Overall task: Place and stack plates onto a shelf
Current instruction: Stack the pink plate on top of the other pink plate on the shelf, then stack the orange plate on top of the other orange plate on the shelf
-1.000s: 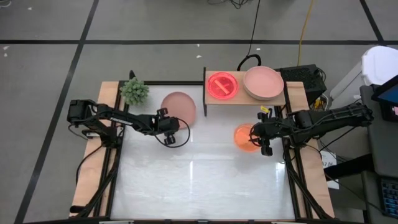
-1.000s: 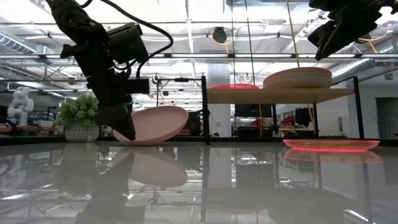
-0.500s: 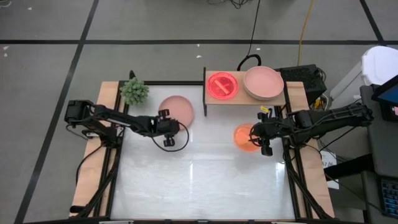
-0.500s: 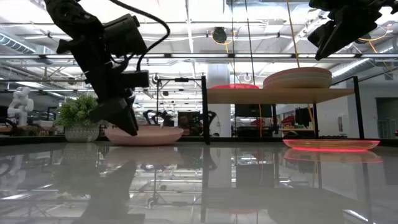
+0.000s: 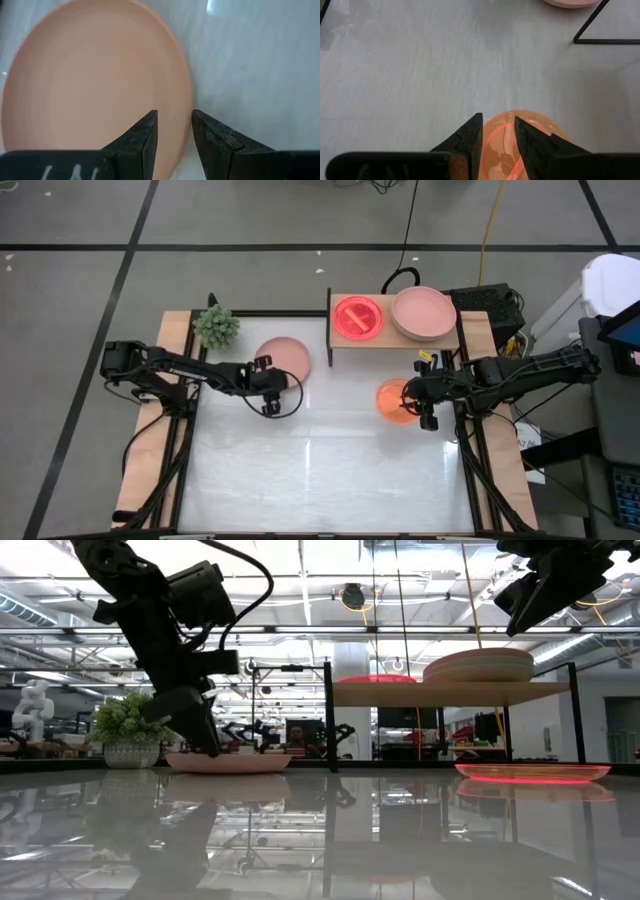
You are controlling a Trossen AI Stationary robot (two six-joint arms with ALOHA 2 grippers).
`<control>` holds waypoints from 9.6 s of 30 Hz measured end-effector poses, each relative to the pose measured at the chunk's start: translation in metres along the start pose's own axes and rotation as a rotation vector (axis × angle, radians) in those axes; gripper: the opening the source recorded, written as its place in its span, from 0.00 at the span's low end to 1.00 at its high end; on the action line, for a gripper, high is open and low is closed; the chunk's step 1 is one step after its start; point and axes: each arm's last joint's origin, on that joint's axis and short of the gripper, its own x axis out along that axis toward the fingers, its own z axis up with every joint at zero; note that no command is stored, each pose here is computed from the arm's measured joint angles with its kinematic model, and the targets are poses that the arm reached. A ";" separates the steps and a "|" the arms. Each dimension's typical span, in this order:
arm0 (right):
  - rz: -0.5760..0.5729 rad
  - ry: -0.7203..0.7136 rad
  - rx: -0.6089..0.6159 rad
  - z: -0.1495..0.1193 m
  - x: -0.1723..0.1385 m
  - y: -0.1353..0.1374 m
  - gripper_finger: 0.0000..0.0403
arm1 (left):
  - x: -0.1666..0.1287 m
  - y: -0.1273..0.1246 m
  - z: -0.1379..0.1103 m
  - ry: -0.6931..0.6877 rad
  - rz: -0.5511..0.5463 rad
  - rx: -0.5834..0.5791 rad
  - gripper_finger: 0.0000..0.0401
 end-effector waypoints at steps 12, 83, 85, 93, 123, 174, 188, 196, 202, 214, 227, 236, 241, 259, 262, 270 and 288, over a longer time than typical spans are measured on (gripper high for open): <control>0.000 0.000 0.004 0.000 0.000 0.000 0.24 | 0.002 -0.001 -0.009 0.053 -0.003 0.099 0.32; 0.069 -0.275 -0.698 0.051 0.150 0.061 0.33 | -0.078 -0.107 0.031 -0.439 -0.339 0.940 0.03; 0.066 -0.278 -0.695 0.052 0.150 0.060 0.31 | -0.078 -0.107 0.032 -0.444 -0.335 0.951 0.03; 0.099 -0.270 -0.739 0.050 0.149 0.060 0.10 | -0.080 -0.108 0.036 -0.501 -0.319 0.967 0.03; 0.088 -0.209 -0.659 0.048 0.132 0.052 0.00 | -0.100 -0.106 0.070 -0.799 -0.020 0.660 0.58; -0.740 -0.209 -0.453 0.087 -0.060 -0.031 0.00 | -0.074 -0.096 0.040 -0.631 0.003 -0.274 0.65; -0.759 -0.023 -0.305 0.077 -0.079 -0.067 0.00 | -0.074 -0.096 0.041 -0.638 0.000 -0.280 0.65; -0.724 0.150 -0.158 0.062 -0.069 -0.087 0.01 | -0.074 -0.096 0.041 -0.637 0.000 -0.280 0.65; -0.731 0.261 -0.091 0.056 -0.061 -0.099 0.01 | -0.074 -0.096 0.041 -0.637 0.000 -0.280 0.65; -0.661 0.387 -0.021 0.051 -0.043 -0.109 0.01 | -0.074 -0.096 0.041 -0.635 0.001 -0.278 0.65; -0.647 0.436 0.006 0.046 -0.035 -0.110 0.01 | -0.074 -0.096 0.041 -0.635 0.001 -0.278 0.65; -0.637 0.473 0.004 0.039 -0.029 -0.110 0.02 | -0.074 -0.096 0.041 -0.635 0.001 -0.278 0.65; -0.639 0.473 0.003 0.039 -0.029 -0.110 0.05 | -0.073 -0.095 0.041 -0.634 0.004 -0.280 0.65; -0.640 0.484 0.016 0.038 -0.029 -0.110 0.11 | -0.073 -0.094 0.041 -0.632 0.010 -0.275 0.65; -0.641 0.482 0.016 0.038 -0.029 -0.110 0.14 | -0.073 -0.094 0.041 -0.632 0.011 -0.274 0.65; -0.632 0.428 0.021 0.042 -0.038 -0.103 0.26 | -0.072 -0.094 0.041 -0.627 0.012 -0.271 0.65; -0.451 0.297 -0.002 0.048 -0.043 -0.066 0.30 | -0.072 -0.094 0.041 -0.627 0.009 -0.274 0.65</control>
